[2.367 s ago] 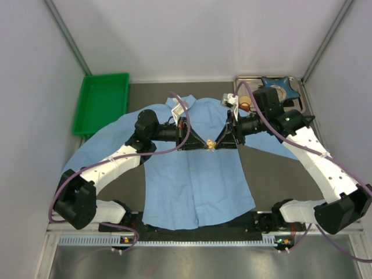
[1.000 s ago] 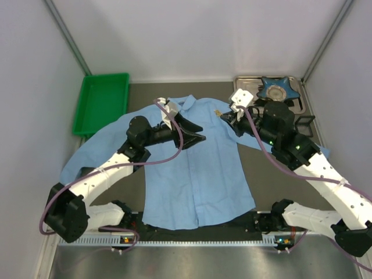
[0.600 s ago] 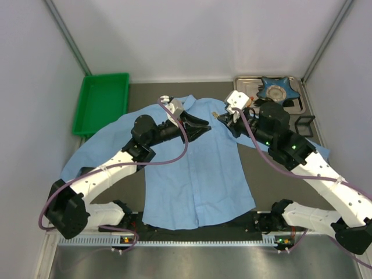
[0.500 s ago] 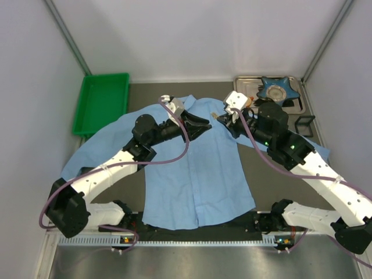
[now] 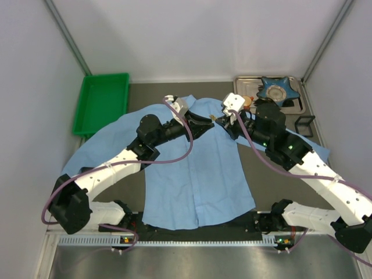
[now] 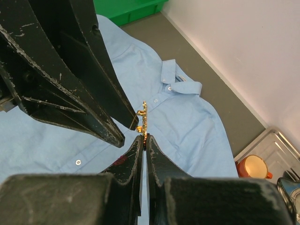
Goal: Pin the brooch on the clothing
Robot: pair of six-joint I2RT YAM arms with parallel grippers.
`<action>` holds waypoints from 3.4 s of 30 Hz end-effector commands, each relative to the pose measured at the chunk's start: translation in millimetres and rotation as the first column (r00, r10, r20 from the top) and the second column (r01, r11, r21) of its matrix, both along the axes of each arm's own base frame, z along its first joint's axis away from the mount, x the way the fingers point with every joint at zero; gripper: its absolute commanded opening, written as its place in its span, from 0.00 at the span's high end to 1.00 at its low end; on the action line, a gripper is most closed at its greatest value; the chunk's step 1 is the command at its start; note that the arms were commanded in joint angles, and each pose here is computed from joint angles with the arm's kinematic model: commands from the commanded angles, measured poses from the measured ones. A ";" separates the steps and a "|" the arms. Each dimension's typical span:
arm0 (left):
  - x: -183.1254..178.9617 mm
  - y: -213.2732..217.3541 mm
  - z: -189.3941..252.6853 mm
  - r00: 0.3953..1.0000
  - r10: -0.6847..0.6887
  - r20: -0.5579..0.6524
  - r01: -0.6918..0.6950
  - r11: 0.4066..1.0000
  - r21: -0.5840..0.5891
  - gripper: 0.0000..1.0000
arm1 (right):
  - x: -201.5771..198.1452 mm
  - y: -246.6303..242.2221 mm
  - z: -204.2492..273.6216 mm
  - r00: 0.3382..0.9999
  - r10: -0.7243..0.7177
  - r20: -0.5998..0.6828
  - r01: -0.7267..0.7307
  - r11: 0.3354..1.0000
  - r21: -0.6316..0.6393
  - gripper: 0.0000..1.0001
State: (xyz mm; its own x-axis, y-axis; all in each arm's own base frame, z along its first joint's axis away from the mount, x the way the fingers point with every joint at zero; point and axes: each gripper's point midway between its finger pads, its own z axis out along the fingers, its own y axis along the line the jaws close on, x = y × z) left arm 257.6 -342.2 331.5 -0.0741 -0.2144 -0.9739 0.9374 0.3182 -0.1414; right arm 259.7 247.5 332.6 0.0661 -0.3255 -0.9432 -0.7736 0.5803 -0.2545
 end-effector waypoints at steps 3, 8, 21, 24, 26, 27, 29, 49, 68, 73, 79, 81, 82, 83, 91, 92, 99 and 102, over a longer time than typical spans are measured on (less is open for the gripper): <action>4.3 -1.8 32.7 0.996 0.030 0.081 -0.025 0.998 -0.063 0.78 | -3.7 9.8 10.7 0.999 0.035 0.028 -0.036 0.999 0.040 1.00; 7.5 -1.1 29.2 0.996 0.048 0.072 -0.045 0.998 -0.047 0.96 | -5.3 9.2 10.2 0.999 0.034 0.019 -0.034 0.999 0.041 1.00; 8.9 11.1 17.9 0.989 0.099 0.113 -0.104 0.993 0.046 1.00 | -7.7 0.1 -0.3 0.999 0.030 0.029 -0.029 0.999 -0.021 1.00; 11.9 13.1 16.5 0.986 0.116 0.124 -0.125 0.990 0.067 1.00 | -8.7 -0.8 -5.7 0.999 0.032 0.023 -0.031 0.999 -0.034 1.00; 12.6 13.5 14.7 0.984 0.117 0.135 -0.128 0.989 0.079 1.00 | -8.6 -2.3 -7.6 0.999 0.028 0.022 -0.027 0.999 -0.039 1.00; 12.2 13.6 14.2 0.984 0.115 0.136 -0.127 0.988 0.083 1.00 | -8.4 -2.9 -7.1 0.999 0.025 0.025 -0.024 0.999 -0.040 1.00; 11.7 14.2 12.9 0.983 0.112 0.144 -0.127 0.988 0.093 1.00 | -6.6 -4.4 -8.7 1.000 0.014 0.026 -0.013 0.999 -0.047 1.00; 5.6 13.6 4.6 0.989 0.082 0.123 -0.097 0.988 0.119 1.00 | 0.9 -14.4 -23.0 0.998 -0.025 0.050 0.031 0.992 -0.121 1.00; 37.4 74.8 -27.1 0.916 0.082 -0.392 -0.097 0.995 -0.018 0.45 | 48.2 -33.5 -72.5 0.401 0.273 -0.874 0.322 0.852 0.414 1.00; 27.5 77.9 -39.2 0.908 0.077 -0.412 -0.075 0.997 0.021 0.45 | 28.8 -3.7 -67.5 0.275 0.436 -0.857 0.289 0.813 0.506 1.00; 27.5 80.0 -63.3 0.911 0.099 -0.401 -0.066 0.993 0.096 0.44 | 5.5 8.8 -88.2 0.134 0.447 -0.884 0.270 0.842 0.467 1.00; 26.1 79.0 -67.6 0.916 0.088 -0.391 -0.047 0.993 0.112 0.43 | -3.7 12.1 -93.1 0.080 0.460 -0.884 0.271 0.844 0.464 1.00; 27.6 79.3 -68.5 0.923 0.091 -0.373 -0.049 0.991 0.122 0.43 | -5.9 13.3 -94.1 0.065 0.464 -0.883 0.271 0.844 0.463 1.00; 24.9 78.9 -68.4 0.929 0.078 -0.361 -0.034 0.991 0.126 0.43 | -7.1 14.8 -91.0 0.077 0.485 -0.871 0.248 0.837 0.488 1.00; -6.0 71.9 -54.5 0.902 -0.083 -0.424 0.069 0.996 -0.047 0.39 | -3.7 18.7 -62.1 0.214 0.589 -0.779 0.233 0.744 0.627 1.00; -6.5 70.2 -54.0 0.899 -0.086 -0.429 0.063 0.996 -0.067 0.39 | 0.1 19.1 -59.0 0.235 0.595 -0.768 0.248 0.728 0.639 1.00; 12.2 64.4 -37.6 0.869 -0.084 -0.488 0.003 0.986 -0.164 0.38 | 8.6 20.1 -43.8 0.330 0.633 -0.700 0.310 0.628 0.714 1.00; 19.4 60.1 -33.0 0.851 -0.085 -0.518 -0.021 0.980 -0.196 0.41 | 4.1 26.4 -38.5 0.348 0.641 -0.684 0.294 0.618 0.729 1.00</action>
State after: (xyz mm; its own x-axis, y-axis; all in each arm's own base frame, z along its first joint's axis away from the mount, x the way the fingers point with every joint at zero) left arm 265.8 -276.0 261.3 -0.6019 -0.2783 -0.7485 0.7029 0.2602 -0.6620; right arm 271.5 266.3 251.6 -0.9582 0.2193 -0.1837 -0.1757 0.0557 0.9829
